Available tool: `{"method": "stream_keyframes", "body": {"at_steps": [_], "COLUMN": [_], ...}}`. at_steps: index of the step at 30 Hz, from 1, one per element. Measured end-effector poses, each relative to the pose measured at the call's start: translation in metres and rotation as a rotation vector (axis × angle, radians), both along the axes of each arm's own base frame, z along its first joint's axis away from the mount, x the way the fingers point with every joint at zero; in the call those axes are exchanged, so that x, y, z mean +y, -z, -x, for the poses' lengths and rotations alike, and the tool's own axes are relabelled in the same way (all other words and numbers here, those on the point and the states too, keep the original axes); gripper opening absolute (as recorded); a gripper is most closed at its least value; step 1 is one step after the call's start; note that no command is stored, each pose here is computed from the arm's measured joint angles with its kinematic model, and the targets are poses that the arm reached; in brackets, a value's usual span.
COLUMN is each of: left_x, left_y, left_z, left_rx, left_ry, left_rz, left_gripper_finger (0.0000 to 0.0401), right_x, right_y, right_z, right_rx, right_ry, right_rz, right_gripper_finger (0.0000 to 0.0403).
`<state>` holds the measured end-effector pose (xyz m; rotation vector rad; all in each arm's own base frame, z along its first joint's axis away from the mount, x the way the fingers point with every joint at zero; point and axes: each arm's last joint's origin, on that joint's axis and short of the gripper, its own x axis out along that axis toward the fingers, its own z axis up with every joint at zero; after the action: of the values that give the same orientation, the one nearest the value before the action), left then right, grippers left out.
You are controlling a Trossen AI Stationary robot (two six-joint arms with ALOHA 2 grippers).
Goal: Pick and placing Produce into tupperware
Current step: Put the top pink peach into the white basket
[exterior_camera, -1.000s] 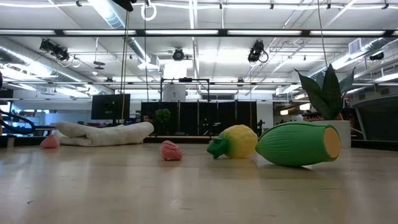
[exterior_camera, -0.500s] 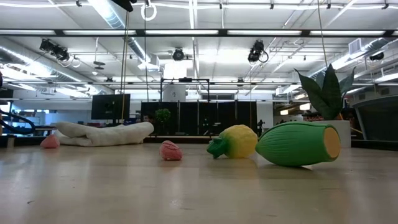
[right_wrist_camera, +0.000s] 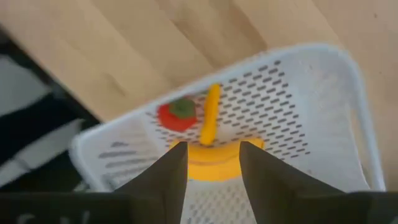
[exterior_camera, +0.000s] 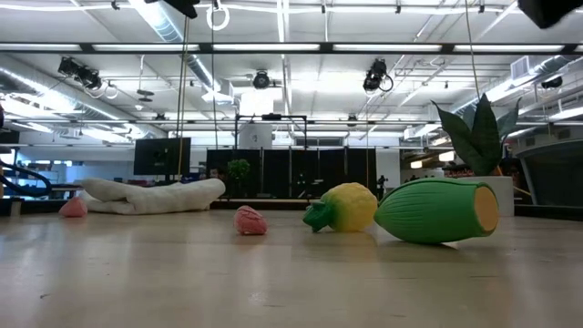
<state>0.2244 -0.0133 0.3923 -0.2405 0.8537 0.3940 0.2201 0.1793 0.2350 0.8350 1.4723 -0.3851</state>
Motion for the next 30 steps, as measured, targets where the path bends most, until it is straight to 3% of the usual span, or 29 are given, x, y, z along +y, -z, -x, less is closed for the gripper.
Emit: {"method": "stream_keyframes", "body": {"at_steps": [7,11,14,17,20,24,30], "left_x": [-0.013,-0.018,-0.019,-0.019,-0.018,-0.014,-0.005], "left_y": [0.027,0.049,0.063,0.072,0.078,0.103,0.148], "left_z": [-0.027,-0.031,-0.023,-0.024,-0.016,0.006,0.051], "left_rx": [0.145,0.358,0.569,0.573,0.539,0.632,0.657], "left_ry": [0.052,-0.001,-0.112,-0.222,-0.301,-0.47,-0.648], "left_rz": [0.06,0.065,0.067,0.106,0.154,0.169,0.344], "left_gripper_finger": [0.0163,0.0163,0.0163,0.0163,0.0163,0.0163,0.0163], "right_x": [-0.033,-0.052,-0.064,-0.075,-0.084,-0.091,-0.094], "right_y": [-0.043,-0.061,-0.072,-0.079,-0.083,-0.084,-0.08], "right_z": [0.006,0.013,0.016,0.018,0.018,0.016,0.01], "right_rx": [-0.163,-0.316,-0.432,-0.515,-0.548,-0.552,-0.54], "right_ry": [0.084,0.172,0.254,0.287,0.274,0.251,0.204], "right_rz": [-0.081,0.011,0.104,0.191,0.234,0.265,0.307], "right_gripper_finger": [0.0153,0.0151,0.0151,0.0151,0.0151,0.0151,0.0151]}}
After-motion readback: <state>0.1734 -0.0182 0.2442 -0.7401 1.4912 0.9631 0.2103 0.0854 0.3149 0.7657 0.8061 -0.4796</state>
